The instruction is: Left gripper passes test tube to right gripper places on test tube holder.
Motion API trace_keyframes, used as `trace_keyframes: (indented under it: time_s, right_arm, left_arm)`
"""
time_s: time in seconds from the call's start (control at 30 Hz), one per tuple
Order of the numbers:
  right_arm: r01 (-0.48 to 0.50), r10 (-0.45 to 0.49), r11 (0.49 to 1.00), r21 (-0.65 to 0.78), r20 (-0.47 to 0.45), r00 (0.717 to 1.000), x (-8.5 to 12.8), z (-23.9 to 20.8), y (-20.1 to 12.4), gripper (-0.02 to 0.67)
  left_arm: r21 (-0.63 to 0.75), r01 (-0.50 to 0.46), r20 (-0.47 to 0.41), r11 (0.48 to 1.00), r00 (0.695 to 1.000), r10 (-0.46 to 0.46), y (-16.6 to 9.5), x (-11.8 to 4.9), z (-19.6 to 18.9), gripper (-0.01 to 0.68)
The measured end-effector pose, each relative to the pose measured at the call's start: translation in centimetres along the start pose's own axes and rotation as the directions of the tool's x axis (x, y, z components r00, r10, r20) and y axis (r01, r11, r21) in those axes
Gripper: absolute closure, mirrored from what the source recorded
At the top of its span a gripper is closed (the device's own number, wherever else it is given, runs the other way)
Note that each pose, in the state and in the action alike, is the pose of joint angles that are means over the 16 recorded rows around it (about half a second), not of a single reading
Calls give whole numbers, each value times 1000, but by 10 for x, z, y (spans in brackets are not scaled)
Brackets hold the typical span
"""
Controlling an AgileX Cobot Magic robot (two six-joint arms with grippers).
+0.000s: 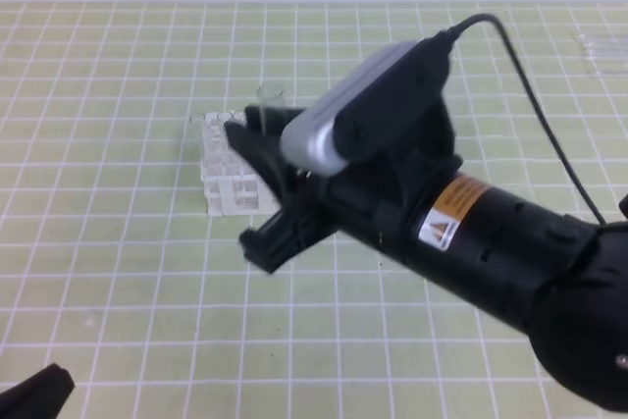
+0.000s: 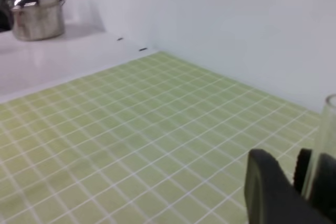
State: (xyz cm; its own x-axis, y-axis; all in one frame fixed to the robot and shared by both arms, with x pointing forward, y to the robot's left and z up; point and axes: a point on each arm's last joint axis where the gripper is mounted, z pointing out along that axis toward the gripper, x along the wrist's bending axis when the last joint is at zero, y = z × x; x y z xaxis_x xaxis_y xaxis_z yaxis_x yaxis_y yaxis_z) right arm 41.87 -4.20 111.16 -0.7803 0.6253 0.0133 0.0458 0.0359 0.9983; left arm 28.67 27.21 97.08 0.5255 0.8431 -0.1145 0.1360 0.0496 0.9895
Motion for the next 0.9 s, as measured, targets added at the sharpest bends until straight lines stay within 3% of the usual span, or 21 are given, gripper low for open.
trace_keyframes:
  time_s: [0.53,0.9]
  right_arm:
    - [-16,22,999,-37,157,987,-47,-1,4,641]
    - [-17,22,999,-30,190,981,-58,-2,3,641]
  left_arm:
    - [21,8,-4,1000,1000,-8,-4,1,1,673]
    - [26,8,-5,1000,1000,-8,-4,1,1,673]
